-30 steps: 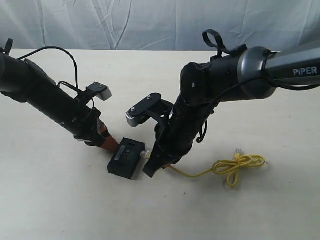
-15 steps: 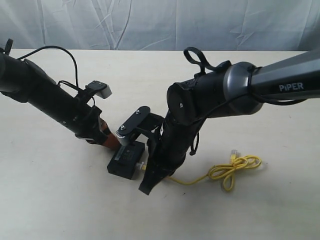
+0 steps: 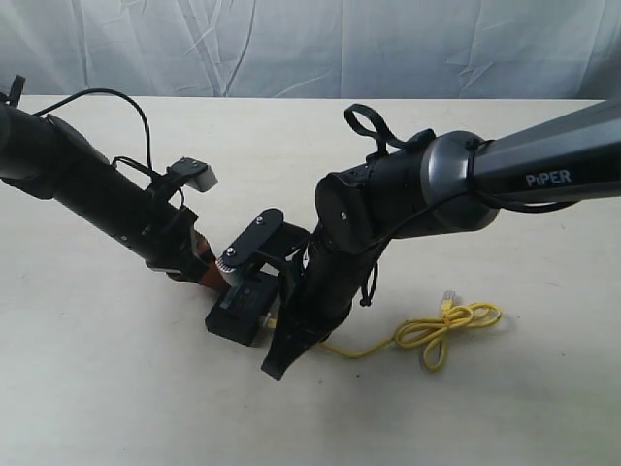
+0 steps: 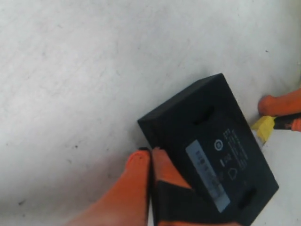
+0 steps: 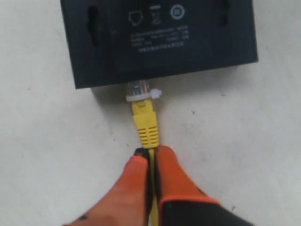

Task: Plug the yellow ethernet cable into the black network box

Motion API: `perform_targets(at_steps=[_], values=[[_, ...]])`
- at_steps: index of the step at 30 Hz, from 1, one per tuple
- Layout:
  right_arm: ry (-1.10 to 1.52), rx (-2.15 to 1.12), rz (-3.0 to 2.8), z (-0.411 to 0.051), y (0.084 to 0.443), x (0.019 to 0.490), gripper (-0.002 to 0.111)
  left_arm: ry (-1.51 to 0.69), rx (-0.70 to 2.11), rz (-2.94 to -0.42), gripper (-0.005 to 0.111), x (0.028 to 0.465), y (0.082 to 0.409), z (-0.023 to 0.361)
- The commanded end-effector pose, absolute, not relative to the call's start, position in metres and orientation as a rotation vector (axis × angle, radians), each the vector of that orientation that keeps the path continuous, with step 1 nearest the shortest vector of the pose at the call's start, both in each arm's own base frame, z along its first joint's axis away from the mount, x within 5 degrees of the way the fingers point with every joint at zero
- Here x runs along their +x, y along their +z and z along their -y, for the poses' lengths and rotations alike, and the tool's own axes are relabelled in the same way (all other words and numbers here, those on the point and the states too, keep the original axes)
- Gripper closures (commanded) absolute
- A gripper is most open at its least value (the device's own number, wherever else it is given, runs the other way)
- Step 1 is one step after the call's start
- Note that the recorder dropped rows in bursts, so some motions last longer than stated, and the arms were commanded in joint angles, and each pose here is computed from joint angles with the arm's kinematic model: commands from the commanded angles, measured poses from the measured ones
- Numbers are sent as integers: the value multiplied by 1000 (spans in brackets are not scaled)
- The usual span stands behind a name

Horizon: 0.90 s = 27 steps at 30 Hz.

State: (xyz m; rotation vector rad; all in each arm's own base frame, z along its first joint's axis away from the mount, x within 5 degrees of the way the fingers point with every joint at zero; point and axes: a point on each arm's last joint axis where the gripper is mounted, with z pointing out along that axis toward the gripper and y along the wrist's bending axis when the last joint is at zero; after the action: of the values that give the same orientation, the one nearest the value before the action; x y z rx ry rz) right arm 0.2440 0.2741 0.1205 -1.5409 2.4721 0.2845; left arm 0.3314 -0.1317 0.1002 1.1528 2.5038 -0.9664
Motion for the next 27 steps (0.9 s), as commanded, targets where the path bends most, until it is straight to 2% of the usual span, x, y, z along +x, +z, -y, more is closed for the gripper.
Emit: perform_targets(at_steps=[1,20,22,27], values=[[284,-1501,-2485,-274,120,245,109,-1032,1156,-2505,107,328,102,136],[353,-1353,-2453,-281,124,250,108,-1046,1114,-2518,107,329,102,137],[353,-1353,-2453,-281,124,250,100,-1047,1112,-2517,107,329,102,137],[353,-1355,-2455,-281,124,250,66,-1035,1113,-2518,107,330,102,137]])
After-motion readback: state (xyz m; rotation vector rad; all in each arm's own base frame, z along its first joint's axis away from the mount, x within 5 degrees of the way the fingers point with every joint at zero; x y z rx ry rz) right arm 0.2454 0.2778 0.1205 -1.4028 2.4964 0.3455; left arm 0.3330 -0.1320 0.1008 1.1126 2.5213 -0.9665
